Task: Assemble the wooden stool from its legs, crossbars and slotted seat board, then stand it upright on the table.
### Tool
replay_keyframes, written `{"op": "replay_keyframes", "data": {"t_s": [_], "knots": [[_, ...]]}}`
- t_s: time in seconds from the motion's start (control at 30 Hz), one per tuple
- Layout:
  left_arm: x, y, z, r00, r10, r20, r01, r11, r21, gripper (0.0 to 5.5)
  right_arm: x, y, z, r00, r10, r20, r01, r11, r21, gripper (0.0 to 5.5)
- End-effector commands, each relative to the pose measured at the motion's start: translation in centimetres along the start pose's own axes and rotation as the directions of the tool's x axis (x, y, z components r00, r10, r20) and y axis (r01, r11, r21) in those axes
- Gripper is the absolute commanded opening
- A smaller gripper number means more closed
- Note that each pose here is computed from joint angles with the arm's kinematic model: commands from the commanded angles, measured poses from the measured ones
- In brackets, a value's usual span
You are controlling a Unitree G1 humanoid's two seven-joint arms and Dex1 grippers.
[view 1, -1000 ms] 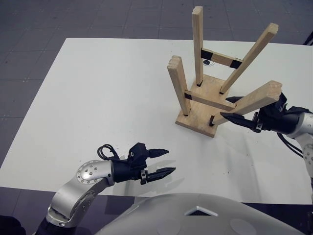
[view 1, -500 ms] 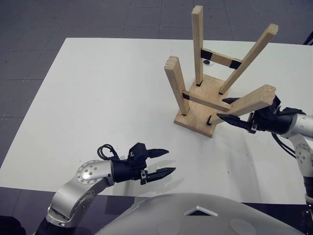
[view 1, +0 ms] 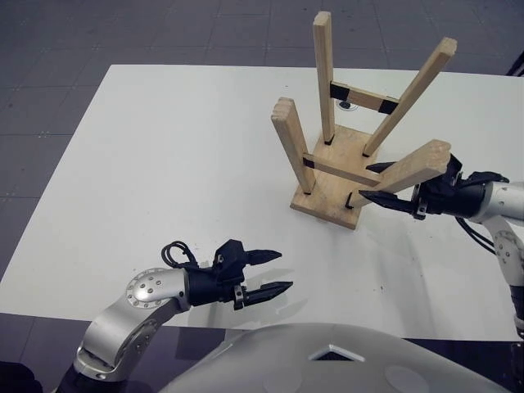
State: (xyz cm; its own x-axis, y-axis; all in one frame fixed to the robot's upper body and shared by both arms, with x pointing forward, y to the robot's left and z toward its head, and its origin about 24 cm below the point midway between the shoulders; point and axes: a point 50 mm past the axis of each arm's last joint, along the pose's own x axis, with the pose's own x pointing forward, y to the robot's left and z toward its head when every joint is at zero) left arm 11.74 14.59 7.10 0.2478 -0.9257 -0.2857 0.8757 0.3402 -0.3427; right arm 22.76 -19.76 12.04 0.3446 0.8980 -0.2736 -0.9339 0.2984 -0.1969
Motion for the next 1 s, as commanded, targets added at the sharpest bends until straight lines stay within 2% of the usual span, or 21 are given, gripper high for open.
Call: {"op": "replay_keyframes", "data": {"t_s": [0.03, 0.27, 0.5, 0.8, 0.87, 1.0], "knots": [[0.0, -0.2, 0.1, 1.000, -0.002, -0.012, 0.002, 1.000, 0.000, 3.08, 0.6, 1.8, -4.2, 0.971, 0.099, -0.217, -0.070, 0.988, 0.137, 2.03], [0.1, -0.6, 0.0, 1.000, -0.011, -0.014, 0.011, 1.000, -0.010, 3.08, 1.9, 4.3, -7.1, 0.950, 0.182, -0.252, -0.115, 0.959, 0.260, 2.03], [0.0, -0.6, -0.1, 1.000, -0.020, -0.020, 0.020, 1.000, -0.011, 3.08, 1.4, 4.0, -11.4, 0.919, 0.145, -0.366, -0.031, 0.954, 0.300, 2.03], [0.2, -0.7, -0.1, 0.999, -0.027, -0.019, 0.027, 1.000, -0.015, 3.08, 1.4, 4.3, -12.5, 0.892, 0.219, -0.396, -0.076, 0.935, 0.347, 2.03], [0.3, -0.8, -0.1, 0.999, -0.032, -0.018, 0.031, 0.999, -0.018, 3.08, 1.2, 4.4, -12.9, 0.880, 0.267, -0.394, -0.115, 0.922, 0.369, 2.03], [0.4, -0.8, -0.2, 0.999, -0.035, -0.016, 0.034, 0.999, -0.020, 3.08, -0.3, 5.1, -13.1, 0.822, 0.446, -0.354, -0.307, 0.871, 0.384, 2.03]]}}
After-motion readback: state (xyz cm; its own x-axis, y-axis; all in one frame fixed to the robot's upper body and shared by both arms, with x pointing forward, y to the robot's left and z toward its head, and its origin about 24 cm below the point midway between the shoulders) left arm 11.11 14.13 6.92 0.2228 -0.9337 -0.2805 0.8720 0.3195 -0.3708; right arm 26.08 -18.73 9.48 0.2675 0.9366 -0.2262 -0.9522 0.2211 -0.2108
